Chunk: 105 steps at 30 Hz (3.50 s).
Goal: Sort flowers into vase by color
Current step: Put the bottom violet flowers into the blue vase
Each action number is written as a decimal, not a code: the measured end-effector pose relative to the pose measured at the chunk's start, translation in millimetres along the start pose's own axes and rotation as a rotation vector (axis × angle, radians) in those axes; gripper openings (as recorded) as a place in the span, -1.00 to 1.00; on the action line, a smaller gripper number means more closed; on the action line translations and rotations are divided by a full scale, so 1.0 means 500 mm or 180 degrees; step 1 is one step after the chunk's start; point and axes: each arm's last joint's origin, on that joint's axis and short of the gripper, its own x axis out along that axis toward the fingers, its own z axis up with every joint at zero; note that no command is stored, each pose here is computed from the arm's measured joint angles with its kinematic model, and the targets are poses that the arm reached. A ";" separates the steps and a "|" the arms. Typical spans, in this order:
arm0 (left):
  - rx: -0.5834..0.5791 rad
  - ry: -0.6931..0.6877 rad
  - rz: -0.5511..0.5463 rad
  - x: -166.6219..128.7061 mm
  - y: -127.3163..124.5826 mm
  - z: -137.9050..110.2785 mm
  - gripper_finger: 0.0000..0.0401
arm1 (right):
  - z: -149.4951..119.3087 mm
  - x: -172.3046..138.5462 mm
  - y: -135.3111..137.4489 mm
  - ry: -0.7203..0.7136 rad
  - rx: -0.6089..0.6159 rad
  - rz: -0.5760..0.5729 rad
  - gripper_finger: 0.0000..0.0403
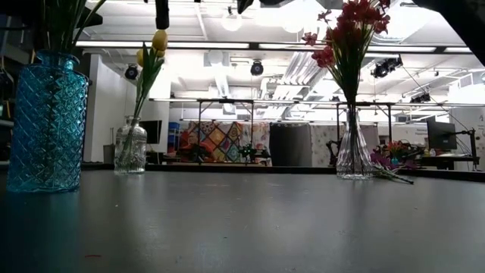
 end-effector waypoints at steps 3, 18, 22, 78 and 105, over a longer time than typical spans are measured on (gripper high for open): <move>0.0000 0.0004 0.0049 0.000 0.001 0.000 -1.00 | -0.007 0.002 0.007 0.0080 -0.0038 0.0001 -1.00; -0.0005 0.0009 0.0099 0.000 0.002 0.000 -1.00 | -0.027 0.012 0.057 0.0219 -0.0431 -0.0289 -1.00; -0.0007 0.0009 0.0100 0.000 0.002 0.000 -1.00 | -0.051 0.022 0.063 0.0315 -0.0434 -0.0272 -1.00; 0.0111 0.0013 0.0045 -0.001 0.001 -0.003 -1.00 | -0.054 -0.009 0.080 0.1051 -0.0606 -0.0071 0.37; 0.0447 0.1659 -0.1649 -0.034 -0.088 -0.227 -1.00 | -0.073 -0.023 0.054 0.1480 -0.0774 -0.0091 0.37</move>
